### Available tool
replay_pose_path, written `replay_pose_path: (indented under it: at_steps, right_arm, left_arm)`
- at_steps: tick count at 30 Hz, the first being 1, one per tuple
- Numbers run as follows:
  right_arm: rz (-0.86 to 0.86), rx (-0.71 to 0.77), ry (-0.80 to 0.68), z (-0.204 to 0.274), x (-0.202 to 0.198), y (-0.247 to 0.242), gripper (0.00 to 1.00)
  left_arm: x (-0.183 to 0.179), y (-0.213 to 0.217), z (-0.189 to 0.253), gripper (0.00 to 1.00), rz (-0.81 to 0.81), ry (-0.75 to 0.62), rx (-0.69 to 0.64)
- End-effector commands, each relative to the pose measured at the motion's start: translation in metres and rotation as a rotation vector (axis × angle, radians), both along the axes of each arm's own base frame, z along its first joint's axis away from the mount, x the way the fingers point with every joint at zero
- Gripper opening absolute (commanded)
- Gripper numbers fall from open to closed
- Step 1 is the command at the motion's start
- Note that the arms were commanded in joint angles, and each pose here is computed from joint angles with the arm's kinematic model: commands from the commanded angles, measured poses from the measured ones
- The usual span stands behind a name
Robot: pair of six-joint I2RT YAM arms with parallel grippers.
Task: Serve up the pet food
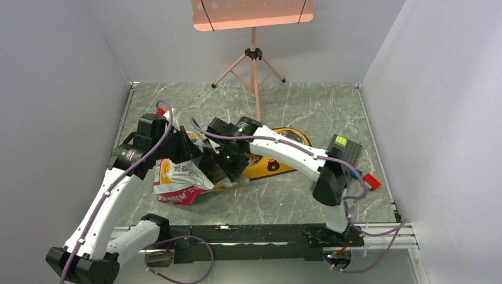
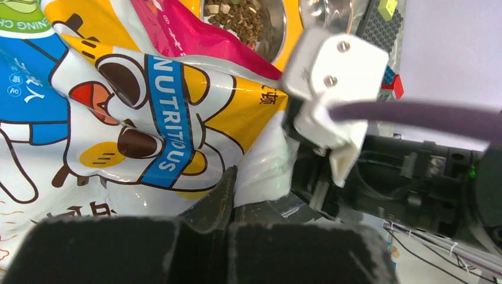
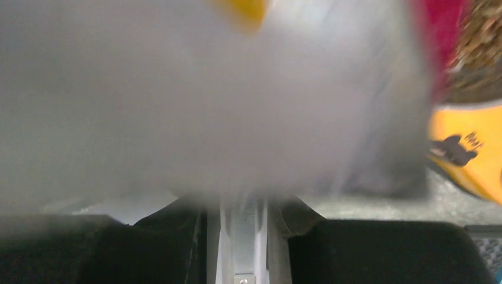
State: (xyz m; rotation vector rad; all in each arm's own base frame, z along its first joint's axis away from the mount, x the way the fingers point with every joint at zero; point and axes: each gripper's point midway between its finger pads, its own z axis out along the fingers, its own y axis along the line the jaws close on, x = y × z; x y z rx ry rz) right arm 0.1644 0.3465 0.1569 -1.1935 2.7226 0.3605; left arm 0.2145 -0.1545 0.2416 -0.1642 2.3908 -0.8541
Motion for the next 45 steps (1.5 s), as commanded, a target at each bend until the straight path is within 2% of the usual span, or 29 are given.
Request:
replay_pose_path:
  at_steps: [1,4,6,9,13,16,21,34,45]
  right_arm:
    - [-0.014,0.148,-0.184,-0.019,0.063,0.072,0.0]
    - [0.005,0.413,-0.35,-0.002,0.102,0.134,0.0]
    - [-0.038,0.472,-0.449,0.008,0.13,0.149,0.0]
    - [-0.122,0.533,-0.495,0.034,0.163,0.149,0.0]
    - [-0.157,0.697,-0.611,0.086,0.159,0.132,0.0]
    - [-0.169,0.736,-0.655,0.112,0.152,0.115,0.0]
    - [-0.146,0.746,-0.694,0.126,0.137,0.088,0.0]
    - [-0.114,0.746,-0.668,0.116,0.102,0.048,0.0]
    - [-0.039,0.792,-0.759,0.132,0.075,0.022,0.0]
  left_arm:
    - [0.016,-0.014,0.027,0.0,0.025,-0.071,-0.114]
    - [0.019,-0.019,0.028,0.0,0.04,-0.039,-0.154]
    - [0.018,-0.025,0.031,0.0,0.027,-0.012,-0.184]
    - [0.019,-0.024,0.035,0.0,0.032,0.001,-0.171]
    - [0.023,-0.014,0.039,0.0,0.076,-0.011,-0.119]
    - [0.026,-0.009,0.044,0.0,0.109,-0.035,-0.108]
    - [0.031,0.002,0.053,0.0,0.154,-0.081,-0.059]
    - [0.032,0.015,0.062,0.0,0.169,-0.148,-0.001]
    - [0.026,0.021,0.066,0.0,0.185,-0.161,0.015]
